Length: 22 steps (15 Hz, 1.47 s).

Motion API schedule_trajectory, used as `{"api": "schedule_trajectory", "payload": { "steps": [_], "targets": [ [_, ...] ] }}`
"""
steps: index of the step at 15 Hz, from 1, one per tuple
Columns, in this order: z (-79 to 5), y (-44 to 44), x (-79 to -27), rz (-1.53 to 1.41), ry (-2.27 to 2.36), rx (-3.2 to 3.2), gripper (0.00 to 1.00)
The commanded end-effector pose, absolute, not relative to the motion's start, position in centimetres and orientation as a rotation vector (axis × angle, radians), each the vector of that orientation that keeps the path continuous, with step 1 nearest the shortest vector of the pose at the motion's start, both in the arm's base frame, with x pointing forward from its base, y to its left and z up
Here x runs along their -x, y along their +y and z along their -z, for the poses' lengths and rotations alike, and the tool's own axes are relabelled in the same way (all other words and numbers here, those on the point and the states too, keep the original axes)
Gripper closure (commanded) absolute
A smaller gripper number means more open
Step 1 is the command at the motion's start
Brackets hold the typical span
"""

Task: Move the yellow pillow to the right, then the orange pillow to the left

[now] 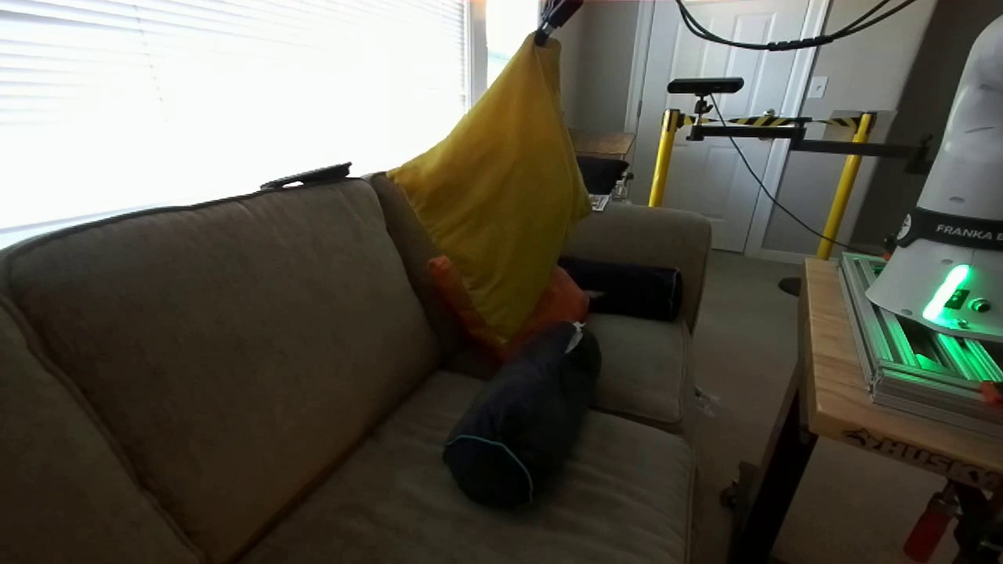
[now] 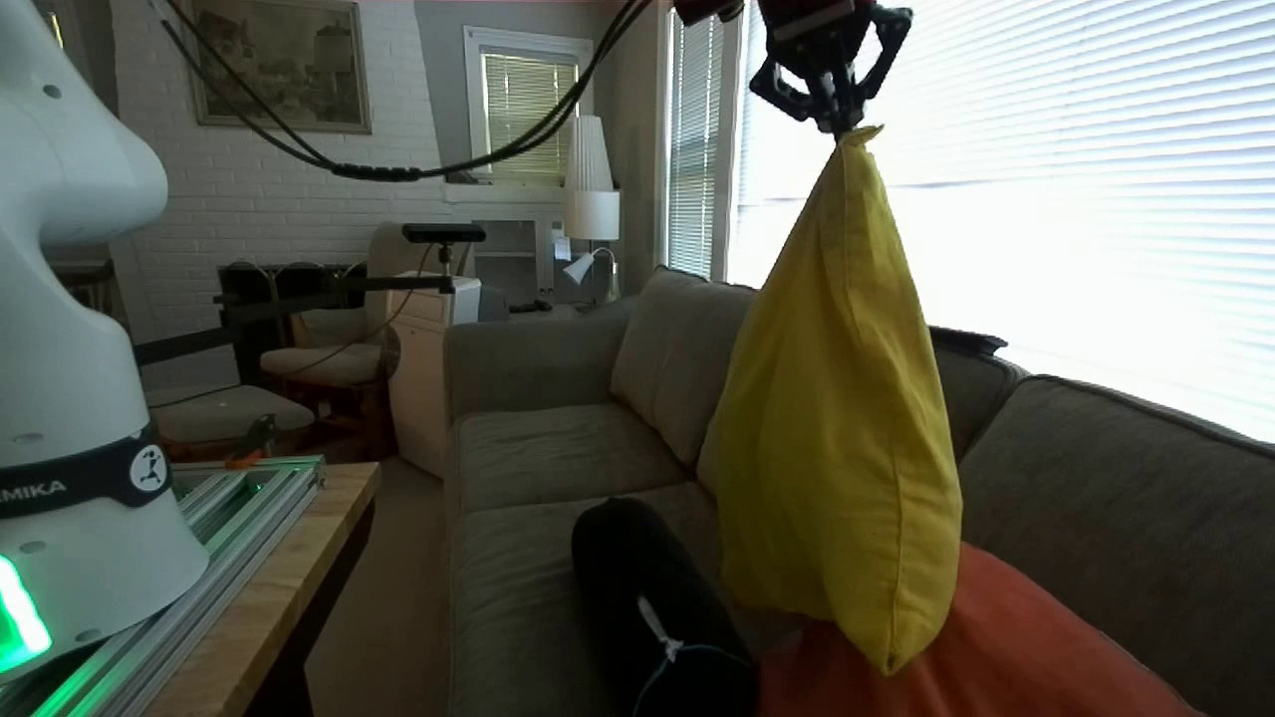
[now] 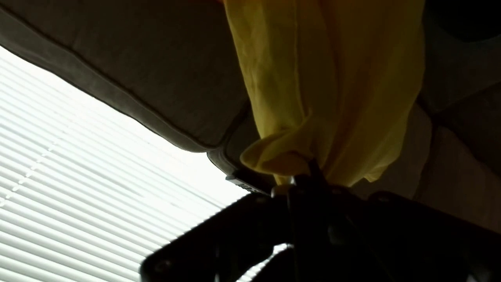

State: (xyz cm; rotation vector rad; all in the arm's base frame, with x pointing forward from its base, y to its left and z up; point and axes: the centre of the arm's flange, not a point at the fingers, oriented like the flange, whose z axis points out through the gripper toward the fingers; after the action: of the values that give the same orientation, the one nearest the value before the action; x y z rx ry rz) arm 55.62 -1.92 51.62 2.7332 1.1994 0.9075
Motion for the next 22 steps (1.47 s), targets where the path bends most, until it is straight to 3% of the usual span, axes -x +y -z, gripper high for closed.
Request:
{"api": "schedule_trajectory", "payload": {
  "steps": [1,10,22],
  "targets": [
    [-52.9,-5.3,-51.7,-0.886,1.091,-2.749,0.99],
    [-53.7,-12.1,-46.1,-0.872,0.83,-2.797,0.99],
    [-48.5,-17.4,-43.6,-0.645,0.741,-2.944,0.99]
  ]
}}
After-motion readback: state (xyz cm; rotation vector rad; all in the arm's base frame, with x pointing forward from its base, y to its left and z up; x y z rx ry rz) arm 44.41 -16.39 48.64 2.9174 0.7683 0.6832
